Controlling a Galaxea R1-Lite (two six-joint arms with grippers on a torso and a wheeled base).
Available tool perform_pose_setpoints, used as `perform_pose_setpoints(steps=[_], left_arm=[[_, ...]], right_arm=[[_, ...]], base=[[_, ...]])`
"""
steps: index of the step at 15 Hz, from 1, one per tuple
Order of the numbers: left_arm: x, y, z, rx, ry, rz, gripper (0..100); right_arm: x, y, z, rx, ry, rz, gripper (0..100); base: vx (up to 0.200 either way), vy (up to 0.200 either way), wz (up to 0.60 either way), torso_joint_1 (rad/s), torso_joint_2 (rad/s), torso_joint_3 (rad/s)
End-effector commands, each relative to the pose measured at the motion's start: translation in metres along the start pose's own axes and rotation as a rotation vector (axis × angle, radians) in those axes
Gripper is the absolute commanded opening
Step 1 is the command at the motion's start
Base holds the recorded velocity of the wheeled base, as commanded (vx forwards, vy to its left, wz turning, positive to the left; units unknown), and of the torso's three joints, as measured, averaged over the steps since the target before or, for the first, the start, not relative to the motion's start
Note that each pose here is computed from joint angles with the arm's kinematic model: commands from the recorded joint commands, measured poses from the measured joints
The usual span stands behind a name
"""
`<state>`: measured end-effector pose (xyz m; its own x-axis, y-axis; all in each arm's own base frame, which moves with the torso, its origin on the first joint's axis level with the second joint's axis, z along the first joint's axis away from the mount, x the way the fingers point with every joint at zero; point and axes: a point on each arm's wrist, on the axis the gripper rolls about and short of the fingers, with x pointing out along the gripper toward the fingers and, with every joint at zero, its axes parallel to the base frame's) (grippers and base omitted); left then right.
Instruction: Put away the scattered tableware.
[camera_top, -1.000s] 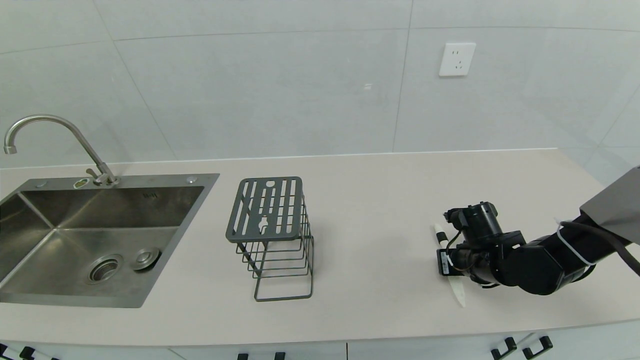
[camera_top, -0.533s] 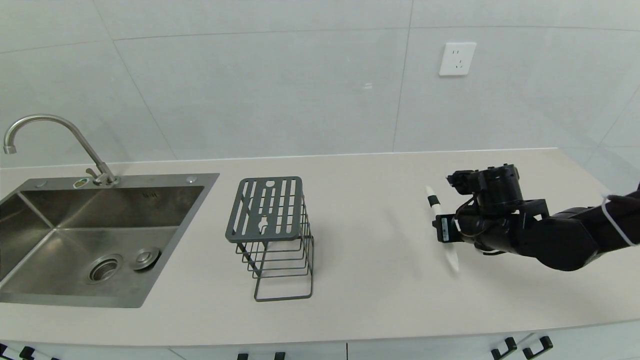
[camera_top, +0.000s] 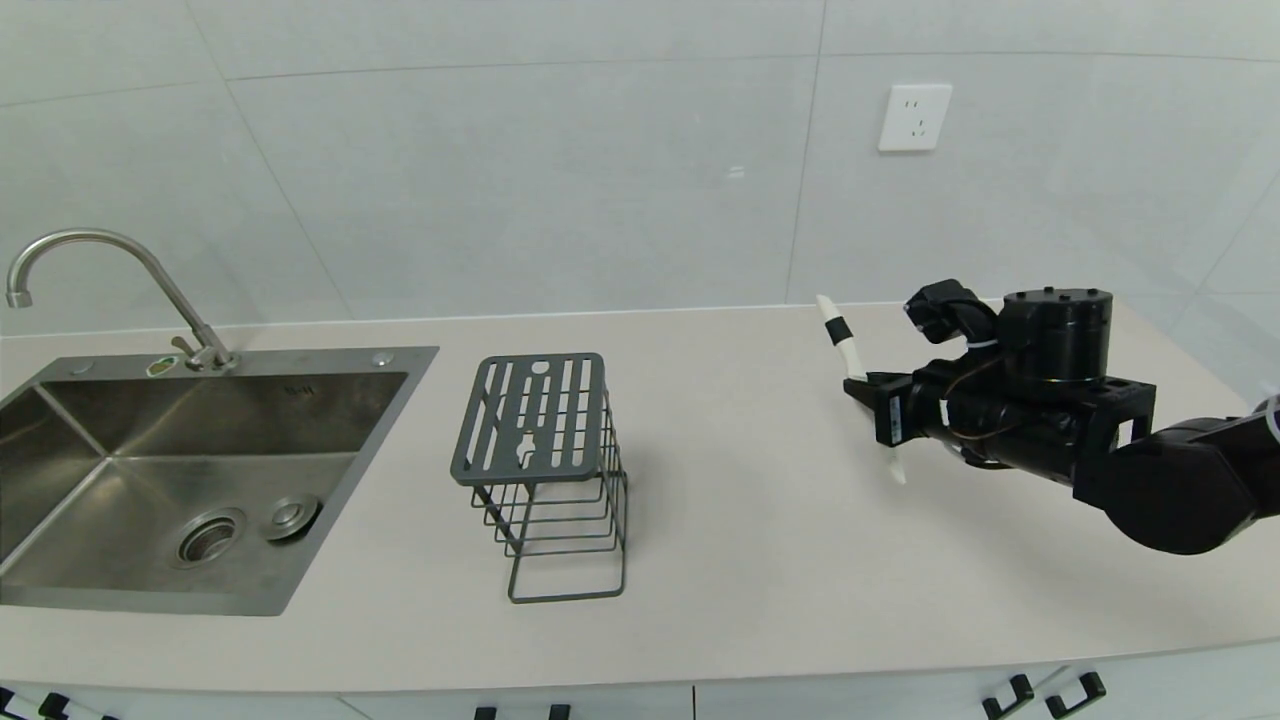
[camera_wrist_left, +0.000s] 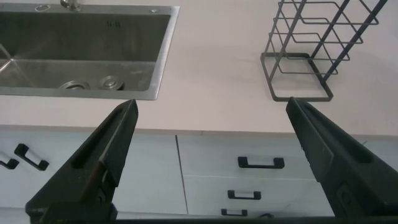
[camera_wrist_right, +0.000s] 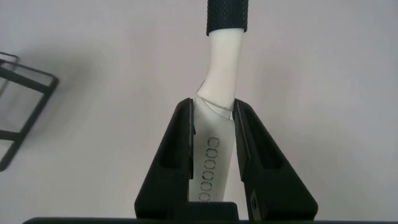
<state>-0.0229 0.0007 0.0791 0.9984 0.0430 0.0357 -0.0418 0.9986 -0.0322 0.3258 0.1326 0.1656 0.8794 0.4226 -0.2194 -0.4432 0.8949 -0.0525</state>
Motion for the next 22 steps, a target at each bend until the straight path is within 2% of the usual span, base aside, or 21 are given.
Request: perform_pose_setpoints(steps=[1, 3, 4, 5, 6, 7, 8, 9, 10, 11, 12, 13, 14, 16, 18, 19, 20, 21, 22], left_arm=[[0.0, 0.0, 0.004, -0.001, -0.041, -0.004, 100], [-0.002, -0.001, 0.019, -0.003, -0.186, -0.015, 100], [-0.004, -0.002, 0.028, -0.003, -0.275, -0.06, 100], [-0.007, -0.004, 0.037, 0.008, -0.336, -0.135, 100], [-0.013, -0.005, 0.055, -0.017, -0.371, -0.19, 100], [-0.018, -0.006, 0.079, -0.083, -0.35, -0.25, 100], [-0.019, -0.006, 0.094, -0.101, -0.337, -0.287, 100], [-0.018, -0.006, 0.124, -0.101, -0.329, -0.381, 100], [-0.008, -0.007, 0.142, -0.071, -0.323, -0.436, 100], [0.0, -0.008, 0.148, -0.036, -0.317, -0.454, 100], [0.023, -0.013, 0.156, 0.071, -0.326, -0.553, 100], [0.04, -0.02, 0.157, 0.128, -0.322, -0.67, 100], [0.053, -0.024, 0.156, 0.154, -0.308, -0.749, 100], [0.091, -0.034, 0.147, 0.143, -0.198, -0.834, 100], [0.119, -0.042, 0.14, 0.138, -0.156, -0.892, 100], [0.142, -0.048, 0.137, 0.139, -0.152, -0.923, 100], [0.148, -0.05, 0.137, 0.141, -0.158, -0.932, 100], [0.174, -0.058, 0.133, 0.158, -0.197, -0.997, 100], [0.183, -0.065, 0.131, 0.194, -0.27, -1.104, 100]], right_arm=[[-0.003, 0.004, -0.008, -0.021, -0.025, 0.042, 0], [-0.005, 0.006, -0.003, -0.061, -0.104, 0.109, 0], [-0.007, 0.007, 0.001, -0.111, -0.16, 0.168, 0], [-0.008, 0.008, 0.003, -0.149, -0.208, 0.227, 0], [-0.011, 0.01, 0.002, -0.187, -0.255, 0.287, 0], [-0.013, 0.011, 0.001, -0.206, -0.282, 0.316, 0], [-0.014, 0.012, 0.0, -0.208, -0.286, 0.325, 0], [-0.015, 0.012, 0.002, -0.212, -0.3, 0.329, 0], [-0.017, 0.012, 0.006, -0.226, -0.327, 0.342, 0], [-0.019, 0.013, 0.008, -0.239, -0.34, 0.353, 0], [-0.021, 0.016, 0.011, -0.28, -0.362, 0.378, 0], [-0.024, 0.021, 0.014, -0.302, -0.382, 0.408, 0], [-0.026, 0.026, 0.016, -0.309, -0.394, 0.432, 0], [-0.031, 0.04, 0.022, -0.319, -0.423, 0.47, 0], [-0.033, 0.044, 0.025, -0.323, -0.442, 0.48, 0], [-0.033, 0.044, 0.024, -0.322, -0.439, 0.481, 0], [-0.033, 0.044, 0.024, -0.322, -0.439, 0.481, 0], [-0.034, 0.045, 0.023, -0.326, -0.448, 0.484, 0], [-0.036, 0.05, 0.025, -0.328, -0.457, 0.501, 0]], base=[[0.0, 0.0, 0.0, 0.0, 0.0, 0.0], [0.0, 0.0, 0.0, 0.0, 0.0, 0.0], [0.0, 0.0, 0.0, 0.0, 0.0, 0.0], [0.0, 0.0, 0.0, 0.0, 0.0, 0.0], [0.0, 0.0, 0.0, 0.0, 0.0, 0.0], [0.0, 0.0, 0.0, 0.0, 0.0, 0.0], [0.0, 0.0, 0.0, 0.0, 0.0, 0.0], [0.0, 0.0, 0.0, 0.0, 0.0, 0.0], [0.0, 0.0, 0.0, 0.0, 0.0, 0.0], [0.0, 0.0, 0.0, 0.0, 0.0, 0.0], [0.0, 0.0, 0.0, 0.0, 0.0, 0.0], [0.0, 0.0, 0.0, 0.0, 0.0, 0.0], [0.0, 0.0, 0.0, 0.0, 0.0, 0.0], [0.0, 0.0, 0.0, 0.0, 0.0, 0.0], [0.0, 0.0, 0.0, 0.0, 0.0, 0.0], [0.0, 0.0, 0.0, 0.0, 0.0, 0.0], [0.0, 0.0, 0.0, 0.0, 0.0, 0.0], [0.0, 0.0, 0.0, 0.0, 0.0, 0.0], [0.0, 0.0, 0.0, 0.0, 0.0, 0.0]])
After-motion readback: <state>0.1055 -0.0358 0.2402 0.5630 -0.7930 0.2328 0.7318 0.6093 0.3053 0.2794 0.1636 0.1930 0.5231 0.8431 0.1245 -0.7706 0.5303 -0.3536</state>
